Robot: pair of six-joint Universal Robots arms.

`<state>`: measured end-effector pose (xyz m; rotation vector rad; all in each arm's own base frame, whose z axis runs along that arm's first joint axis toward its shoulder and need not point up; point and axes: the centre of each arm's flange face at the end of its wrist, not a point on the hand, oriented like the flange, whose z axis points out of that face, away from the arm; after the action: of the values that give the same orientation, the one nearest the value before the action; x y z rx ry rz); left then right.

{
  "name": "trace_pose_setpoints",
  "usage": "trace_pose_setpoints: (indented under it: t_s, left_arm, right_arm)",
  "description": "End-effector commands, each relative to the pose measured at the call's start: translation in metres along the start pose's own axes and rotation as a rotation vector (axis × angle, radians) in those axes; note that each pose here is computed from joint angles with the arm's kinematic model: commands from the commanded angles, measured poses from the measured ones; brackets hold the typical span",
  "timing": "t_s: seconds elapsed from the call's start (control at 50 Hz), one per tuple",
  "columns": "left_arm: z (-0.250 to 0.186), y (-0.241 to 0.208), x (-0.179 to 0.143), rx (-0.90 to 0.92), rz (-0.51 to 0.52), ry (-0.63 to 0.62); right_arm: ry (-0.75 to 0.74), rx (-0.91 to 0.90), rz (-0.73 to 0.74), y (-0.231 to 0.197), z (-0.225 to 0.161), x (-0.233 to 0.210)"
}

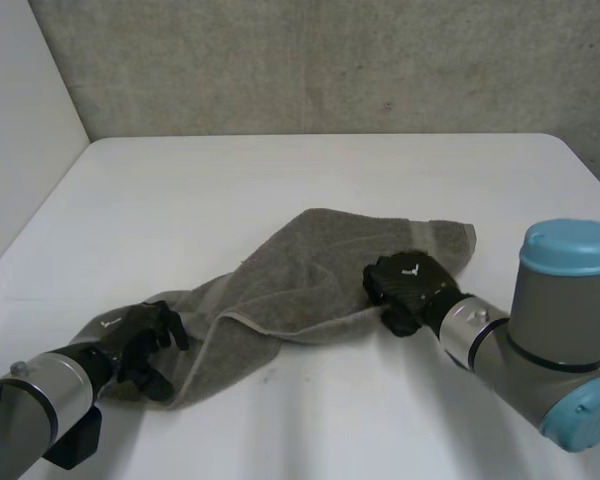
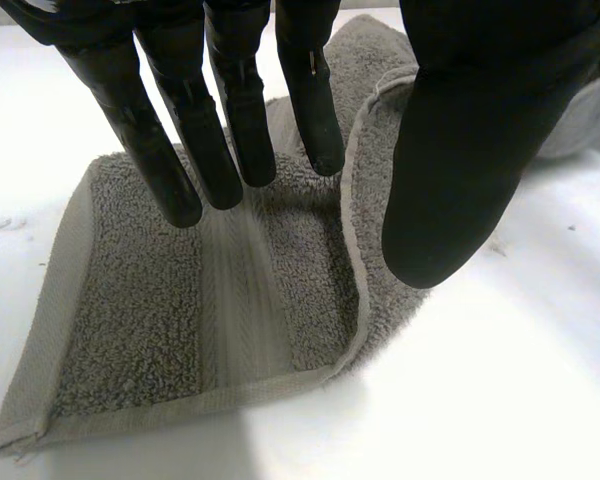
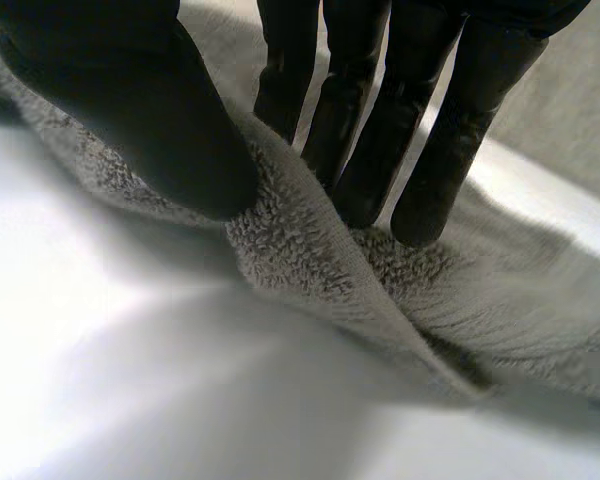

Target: Fold the towel.

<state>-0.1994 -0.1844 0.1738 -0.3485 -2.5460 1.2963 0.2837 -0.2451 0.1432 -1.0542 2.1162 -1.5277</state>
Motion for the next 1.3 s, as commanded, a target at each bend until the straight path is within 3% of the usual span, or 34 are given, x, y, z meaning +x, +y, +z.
trace_pose_setpoints:
  t_s: [0.02, 0.44, 0.76, 0.88, 0.92, 1.1, 1.18, 1.3]
  left_arm:
    - [0.009, 0.002, 0.0, 0.017, 0.005, -0.001]
    - [0.03, 0.016, 0.02, -0.001, 0.066, 0.045]
    - [0.045, 0.019, 0.024, 0.021, 0.111, -0.007]
    - [0.044, 0.011, 0.021, 0.073, 0.13, -0.045]
    - [0.043, 0.008, 0.021, 0.082, 0.152, -0.048]
    - [0.038, -0.002, 0.017, 0.091, 0.399, -0.078]
    - [0.048, -0.003, 0.012, 0.042, 0.539, -0.095]
    - [0.07, -0.023, 0.008, 0.072, 0.602, -0.121]
  right_arm:
    - [0.034, 0.067, -0.016, -0.026, -0.013, 0.007]
    - [0.104, 0.273, -0.023, -0.101, -0.053, 0.021]
    - [0.201, 0.369, -0.041, -0.138, -0.088, 0.047]
    - [0.186, 0.277, -0.032, -0.128, -0.087, 0.05]
    - [0.149, 0.158, -0.048, -0.108, -0.075, 0.05]
    - [-0.027, -0.217, -0.312, -0.054, -0.054, 0.037]
    - [-0.045, -0.267, -0.316, -0.042, -0.039, 0.041]
    - [-0.011, -0.256, -0.368, -0.046, -0.009, 0.05]
